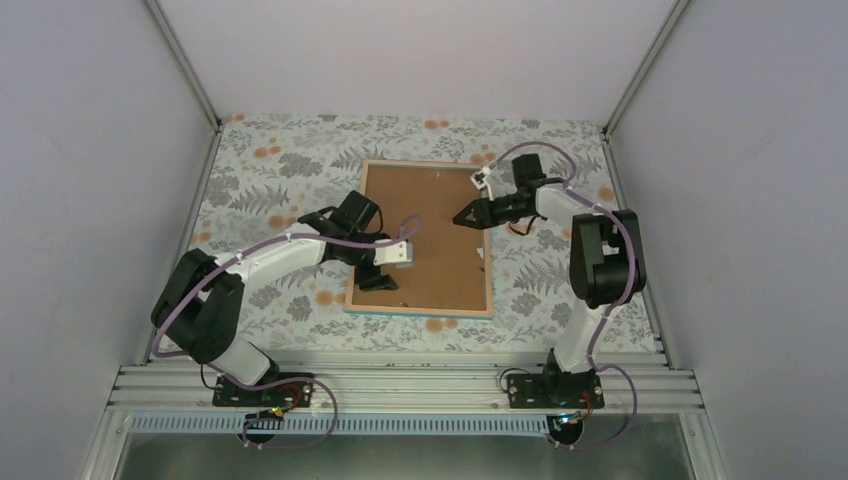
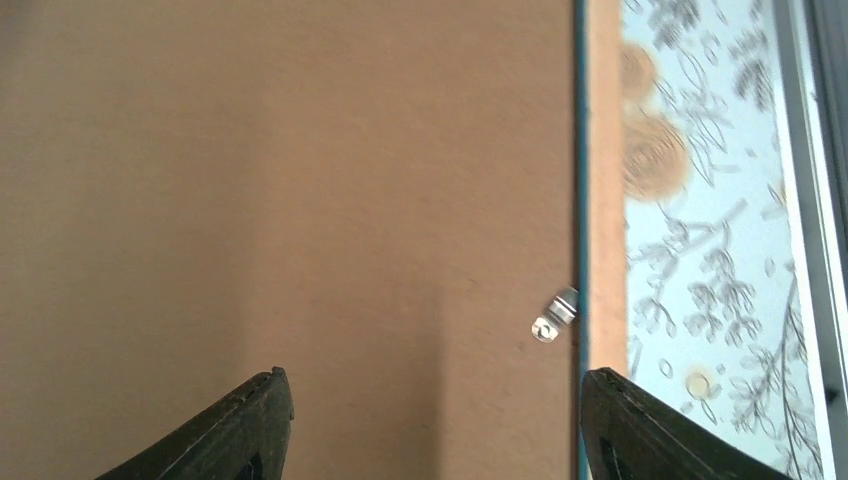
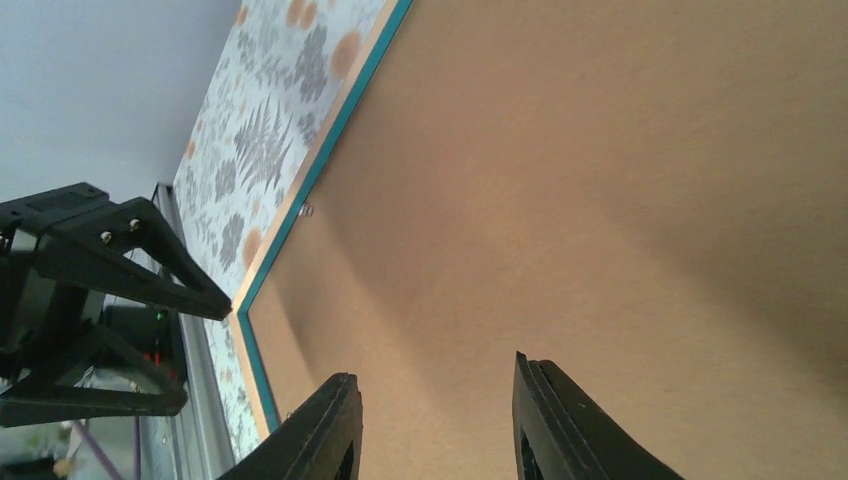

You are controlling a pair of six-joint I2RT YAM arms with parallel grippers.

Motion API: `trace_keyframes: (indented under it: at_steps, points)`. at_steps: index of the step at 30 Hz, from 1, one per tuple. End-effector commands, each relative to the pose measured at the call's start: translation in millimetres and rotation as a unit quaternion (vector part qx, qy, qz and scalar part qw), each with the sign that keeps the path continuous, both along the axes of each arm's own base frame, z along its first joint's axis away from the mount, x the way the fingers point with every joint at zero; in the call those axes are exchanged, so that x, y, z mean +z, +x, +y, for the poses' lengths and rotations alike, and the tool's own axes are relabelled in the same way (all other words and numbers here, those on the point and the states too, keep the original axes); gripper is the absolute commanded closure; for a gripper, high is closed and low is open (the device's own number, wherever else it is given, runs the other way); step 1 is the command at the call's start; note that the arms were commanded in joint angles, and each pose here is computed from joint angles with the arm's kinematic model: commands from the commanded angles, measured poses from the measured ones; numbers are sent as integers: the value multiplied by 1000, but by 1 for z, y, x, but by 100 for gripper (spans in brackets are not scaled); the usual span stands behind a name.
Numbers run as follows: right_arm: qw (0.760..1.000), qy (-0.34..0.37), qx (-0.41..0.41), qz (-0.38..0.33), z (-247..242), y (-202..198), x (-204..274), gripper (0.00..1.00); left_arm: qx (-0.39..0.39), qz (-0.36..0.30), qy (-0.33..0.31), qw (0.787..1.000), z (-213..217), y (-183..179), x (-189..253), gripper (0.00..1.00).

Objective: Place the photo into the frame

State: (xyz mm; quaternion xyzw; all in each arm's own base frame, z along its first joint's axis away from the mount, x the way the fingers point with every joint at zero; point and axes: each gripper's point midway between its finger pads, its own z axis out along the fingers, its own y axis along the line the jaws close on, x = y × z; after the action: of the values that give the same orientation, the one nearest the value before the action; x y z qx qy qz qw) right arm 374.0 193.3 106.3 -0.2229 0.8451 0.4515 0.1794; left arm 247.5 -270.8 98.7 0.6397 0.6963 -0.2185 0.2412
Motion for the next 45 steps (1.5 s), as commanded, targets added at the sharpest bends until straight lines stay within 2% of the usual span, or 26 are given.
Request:
trace_keyframes:
  at_steps: [1, 8, 11, 17, 24, 29, 33, 38, 45]
  points:
    - [999, 1, 49, 9, 21, -26, -13, 63, -81, -42, 8, 996, 2, -22, -3, 28]
    - [995, -19, 94, 37, 38, -61, -39, 67, -217, -113, 32, 969, -4, -54, -22, 29]
    - [993, -20, 109, 52, 41, -77, -49, 68, -249, -117, 41, 961, -12, -63, -32, 30]
    - [990, -24, 122, 69, 41, -97, -62, 69, -246, -105, 51, 962, -24, -54, -40, 31]
    - [987, -36, 126, 93, 38, -109, -82, 72, -273, -94, 70, 955, -20, -64, -56, 33]
    - [987, -41, 125, 97, 36, -112, -89, 73, -287, -79, 91, 950, -18, -72, -67, 39]
    - [986, -48, 124, 98, 34, -114, -94, 74, -299, -78, 104, 945, -15, -75, -74, 40]
    - [986, -56, 122, 100, 32, -114, -99, 75, -319, -74, 114, 938, -8, -83, -78, 48]
    - [986, -57, 123, 99, 32, -115, -100, 76, -334, -67, 125, 932, 0, -95, -80, 63]
